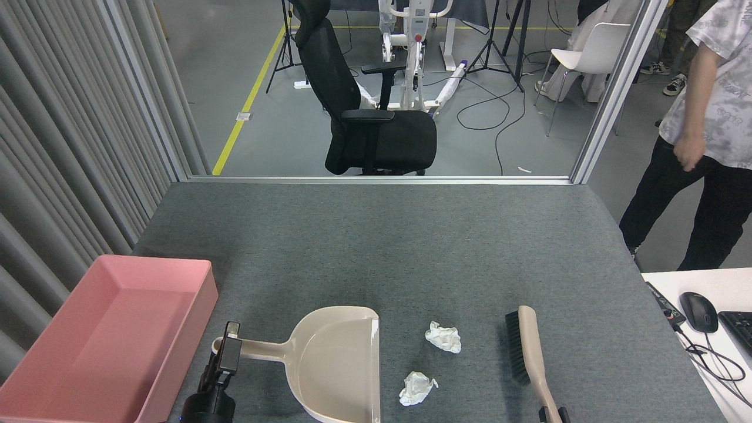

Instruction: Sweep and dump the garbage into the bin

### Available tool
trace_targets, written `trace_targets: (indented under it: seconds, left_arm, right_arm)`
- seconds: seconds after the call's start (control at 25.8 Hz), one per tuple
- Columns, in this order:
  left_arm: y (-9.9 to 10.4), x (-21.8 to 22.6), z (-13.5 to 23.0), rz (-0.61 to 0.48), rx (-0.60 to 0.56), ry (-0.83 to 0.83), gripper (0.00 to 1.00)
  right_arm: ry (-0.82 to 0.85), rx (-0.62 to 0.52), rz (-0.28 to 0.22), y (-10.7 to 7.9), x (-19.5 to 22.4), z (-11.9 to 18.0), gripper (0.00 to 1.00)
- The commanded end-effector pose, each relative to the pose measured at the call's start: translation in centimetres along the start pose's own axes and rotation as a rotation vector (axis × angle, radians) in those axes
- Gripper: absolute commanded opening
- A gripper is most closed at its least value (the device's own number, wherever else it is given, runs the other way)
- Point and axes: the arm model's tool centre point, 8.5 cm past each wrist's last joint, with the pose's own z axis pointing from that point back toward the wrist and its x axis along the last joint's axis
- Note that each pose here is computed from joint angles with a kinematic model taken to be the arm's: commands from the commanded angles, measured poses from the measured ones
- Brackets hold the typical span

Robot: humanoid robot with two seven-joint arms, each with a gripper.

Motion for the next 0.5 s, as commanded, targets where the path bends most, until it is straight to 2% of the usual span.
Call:
trace_targets:
  seconds: [0.0,0.15,0.27,0.46]
  left_arm:
    - [0.08,0.16,0.1,0.005,0.011,-0.017,0.74]
    - [0.02,0.14,0.29,0.007,0.009,-0.026,0.73]
    - [-0.11,-0.08,0.61,0.008,0.005,-0.025,0.67]
    - [-0.32,-0.19,1.1,0.011,-0.002,-0.041,0.7]
  right_arm:
    - [0.003,0.0,0.0,-0.01,-0.1,0.0,0.13]
    - [0.004,0.002,-0.001,0.03,-0.1,0.07,0.14]
    - [0.008,0.001,0.0,0.02,-0.23,0.08,0.14]
    - [0.008,0.003,0.002,0.04,-0.28,0.14,0.14]
